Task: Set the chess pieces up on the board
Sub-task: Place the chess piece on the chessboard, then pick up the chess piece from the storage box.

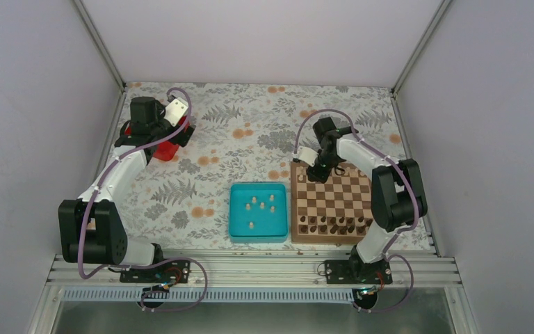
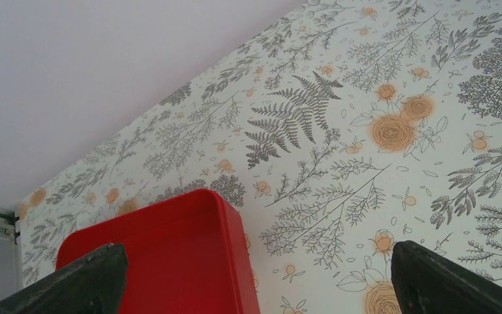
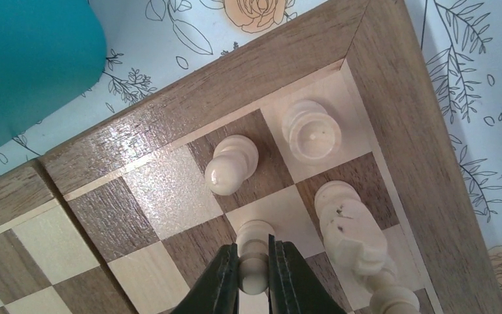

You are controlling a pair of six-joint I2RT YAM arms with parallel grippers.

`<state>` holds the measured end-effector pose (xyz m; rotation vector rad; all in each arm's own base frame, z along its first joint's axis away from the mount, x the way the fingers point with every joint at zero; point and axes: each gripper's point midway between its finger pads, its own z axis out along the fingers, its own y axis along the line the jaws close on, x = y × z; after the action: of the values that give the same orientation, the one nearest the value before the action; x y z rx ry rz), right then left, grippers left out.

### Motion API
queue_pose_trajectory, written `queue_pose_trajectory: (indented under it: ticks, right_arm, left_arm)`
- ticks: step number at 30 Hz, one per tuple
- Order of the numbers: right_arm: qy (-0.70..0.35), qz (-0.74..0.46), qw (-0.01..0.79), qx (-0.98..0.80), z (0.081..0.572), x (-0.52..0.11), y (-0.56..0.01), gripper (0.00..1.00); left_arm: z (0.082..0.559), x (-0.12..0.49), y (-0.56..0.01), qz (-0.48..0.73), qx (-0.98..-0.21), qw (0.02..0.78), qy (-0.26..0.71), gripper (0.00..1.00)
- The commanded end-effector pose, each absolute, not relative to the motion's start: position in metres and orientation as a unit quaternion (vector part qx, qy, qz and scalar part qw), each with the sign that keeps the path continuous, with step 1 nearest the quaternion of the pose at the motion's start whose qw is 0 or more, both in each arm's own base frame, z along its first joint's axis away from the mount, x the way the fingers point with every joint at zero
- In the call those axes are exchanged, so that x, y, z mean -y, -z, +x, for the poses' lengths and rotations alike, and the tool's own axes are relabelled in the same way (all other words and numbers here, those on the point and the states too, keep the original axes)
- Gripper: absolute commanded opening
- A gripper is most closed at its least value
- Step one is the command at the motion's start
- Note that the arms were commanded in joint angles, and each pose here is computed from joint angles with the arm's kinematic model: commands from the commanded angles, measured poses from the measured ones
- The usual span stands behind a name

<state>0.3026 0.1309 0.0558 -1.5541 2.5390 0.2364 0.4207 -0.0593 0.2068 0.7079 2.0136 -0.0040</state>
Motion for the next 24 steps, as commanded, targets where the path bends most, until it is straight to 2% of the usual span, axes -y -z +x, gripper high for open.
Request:
queue_pose_trajectory:
  ticks: [1,5,13,18,24]
  right_arm:
    - [-0.084,-0.52,0.075,-0.847,0.301,-0.128,-0.049,0.12]
    - [-0.076,-0.519,0.084,-0.847,0.304,-0.127,-0.052,0.24]
    - [-0.073,-0.519,0.098,-0.846,0.307,-0.128,-0.071,0.29]
    - [-0.072,-0.526,0.137,-0.836,0.312,-0.14,-0.112,0.3]
    - [-0.089,-0.566,0.143,-0.807,0.295,-0.179,-0.15,0.32]
  left_arm:
    - [0.423,0.063,-0.213,0.29,-0.821,0.491,0.007,1.0]
    - [0.424,0.063,-0.214,0.29,-0.821,0.492,0.007,1.0]
    - [0.423,0.062,-0.217,0.29,-0.819,0.495,0.005,1.0]
    - [0.422,0.063,-0.218,0.29,-0.818,0.496,0.006,1.0]
    - [0.422,0.063,-0.22,0.291,-0.817,0.498,0.006,1.0]
